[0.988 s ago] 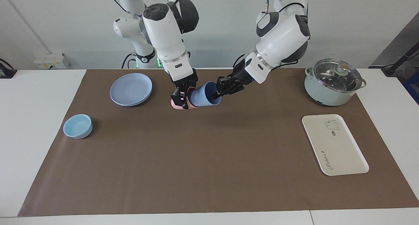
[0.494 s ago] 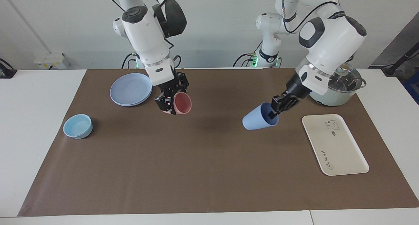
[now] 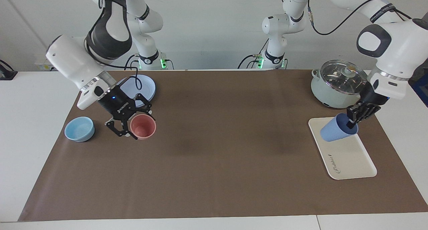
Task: Place cup on tray
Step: 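Pull the blue cup out with the left gripper while the right gripper withdraws, then lower the blue cup onto the tray while the right gripper sets down the pink cup, then open both grippers to release the blue and pink cups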
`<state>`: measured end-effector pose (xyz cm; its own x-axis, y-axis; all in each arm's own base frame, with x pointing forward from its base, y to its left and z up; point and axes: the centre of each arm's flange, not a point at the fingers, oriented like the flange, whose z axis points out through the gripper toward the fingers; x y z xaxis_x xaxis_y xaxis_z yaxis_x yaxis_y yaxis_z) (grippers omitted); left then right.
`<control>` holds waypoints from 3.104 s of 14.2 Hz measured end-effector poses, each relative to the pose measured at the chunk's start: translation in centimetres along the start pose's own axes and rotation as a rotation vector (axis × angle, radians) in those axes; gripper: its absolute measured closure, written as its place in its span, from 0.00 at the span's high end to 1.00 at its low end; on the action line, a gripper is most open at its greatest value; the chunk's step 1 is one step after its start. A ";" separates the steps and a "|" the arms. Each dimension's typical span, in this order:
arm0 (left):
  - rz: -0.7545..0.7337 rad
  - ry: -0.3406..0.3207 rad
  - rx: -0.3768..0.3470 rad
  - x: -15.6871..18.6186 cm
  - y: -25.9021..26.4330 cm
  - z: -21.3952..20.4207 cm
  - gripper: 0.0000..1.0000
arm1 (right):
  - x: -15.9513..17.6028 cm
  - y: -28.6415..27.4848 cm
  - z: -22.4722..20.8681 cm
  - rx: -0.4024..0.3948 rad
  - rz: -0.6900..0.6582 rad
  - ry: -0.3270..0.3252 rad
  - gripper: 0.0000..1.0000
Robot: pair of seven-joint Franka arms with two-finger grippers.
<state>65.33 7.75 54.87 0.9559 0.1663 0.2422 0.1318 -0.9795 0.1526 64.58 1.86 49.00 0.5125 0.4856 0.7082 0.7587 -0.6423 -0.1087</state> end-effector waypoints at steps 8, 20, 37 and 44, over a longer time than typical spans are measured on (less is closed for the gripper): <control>0.010 0.087 0.064 -2.3 -10.1 6.2 0.06 | -11.3 5.8 6.5 -0.072 0.061 0.280 0.84; 0.029 0.087 0.084 -4.0 -12.1 12.9 0.60 | -21.4 7.6 8.3 -0.067 0.018 0.440 0.84; 0.317 -0.360 0.226 -2.5 5.1 0.1 1.00 | -23.3 6.6 10.0 -0.095 -0.046 0.444 1.00; 0.282 -0.263 0.216 -6.9 14.3 -6.7 1.00 | -20.0 6.6 7.2 -0.120 -0.091 0.490 1.00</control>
<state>58.91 -6.69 61.80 0.9929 -0.1183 -0.0104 -0.1187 -0.9883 -0.0954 62.25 -7.76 29.11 0.1759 0.2268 0.9579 0.7254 -0.6877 0.0296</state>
